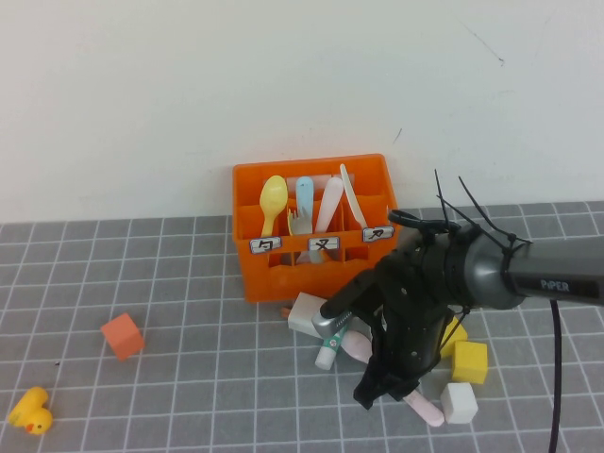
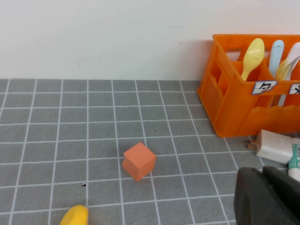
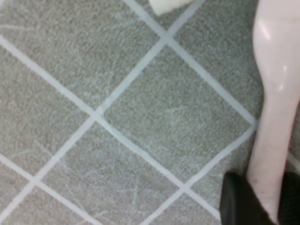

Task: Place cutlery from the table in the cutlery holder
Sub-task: Pick up the spoon, then place the spoon on the box

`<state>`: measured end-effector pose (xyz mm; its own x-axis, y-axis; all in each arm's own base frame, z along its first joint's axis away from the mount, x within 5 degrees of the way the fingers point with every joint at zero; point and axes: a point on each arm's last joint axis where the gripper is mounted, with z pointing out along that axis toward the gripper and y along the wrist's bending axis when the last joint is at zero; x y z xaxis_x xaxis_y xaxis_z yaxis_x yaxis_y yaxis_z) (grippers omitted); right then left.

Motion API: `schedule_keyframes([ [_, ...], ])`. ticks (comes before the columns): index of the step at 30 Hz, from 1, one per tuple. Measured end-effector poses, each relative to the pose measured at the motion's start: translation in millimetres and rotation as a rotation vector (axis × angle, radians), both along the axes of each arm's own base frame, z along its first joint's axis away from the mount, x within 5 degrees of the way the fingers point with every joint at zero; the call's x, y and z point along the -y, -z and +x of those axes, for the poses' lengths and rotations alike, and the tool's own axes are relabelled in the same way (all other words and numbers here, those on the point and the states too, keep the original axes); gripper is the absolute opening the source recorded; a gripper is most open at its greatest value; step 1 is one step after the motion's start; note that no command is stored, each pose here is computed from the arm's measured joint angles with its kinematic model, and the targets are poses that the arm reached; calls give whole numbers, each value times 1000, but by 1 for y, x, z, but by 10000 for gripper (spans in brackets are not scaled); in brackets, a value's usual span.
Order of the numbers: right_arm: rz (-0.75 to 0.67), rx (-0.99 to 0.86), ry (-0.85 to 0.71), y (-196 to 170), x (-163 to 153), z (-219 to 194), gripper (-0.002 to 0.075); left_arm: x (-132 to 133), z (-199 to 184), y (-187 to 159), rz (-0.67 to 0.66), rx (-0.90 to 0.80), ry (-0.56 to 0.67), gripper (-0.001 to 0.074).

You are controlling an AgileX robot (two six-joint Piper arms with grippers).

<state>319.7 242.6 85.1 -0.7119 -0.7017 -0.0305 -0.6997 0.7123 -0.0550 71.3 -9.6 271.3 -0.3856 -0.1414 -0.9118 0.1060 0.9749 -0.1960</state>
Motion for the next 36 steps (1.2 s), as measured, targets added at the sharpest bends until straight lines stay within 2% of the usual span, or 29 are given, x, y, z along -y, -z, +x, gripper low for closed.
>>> schedule_keyframes([
  [8,-17,29,-45,-13,3,0,158,0,0,0,-2,5,3,-1],
  [20,159,251,-50,-87,-1,6,158,1,0,-1,-5,11,6,-1],
  [25,285,325,-13,-108,-7,6,158,1,0,-1,-5,11,6,-1],
  [29,445,419,46,-123,-17,12,158,1,0,-1,-5,11,6,-1],
  [36,621,609,75,-140,-26,26,157,1,0,-1,-5,11,6,-1],
])
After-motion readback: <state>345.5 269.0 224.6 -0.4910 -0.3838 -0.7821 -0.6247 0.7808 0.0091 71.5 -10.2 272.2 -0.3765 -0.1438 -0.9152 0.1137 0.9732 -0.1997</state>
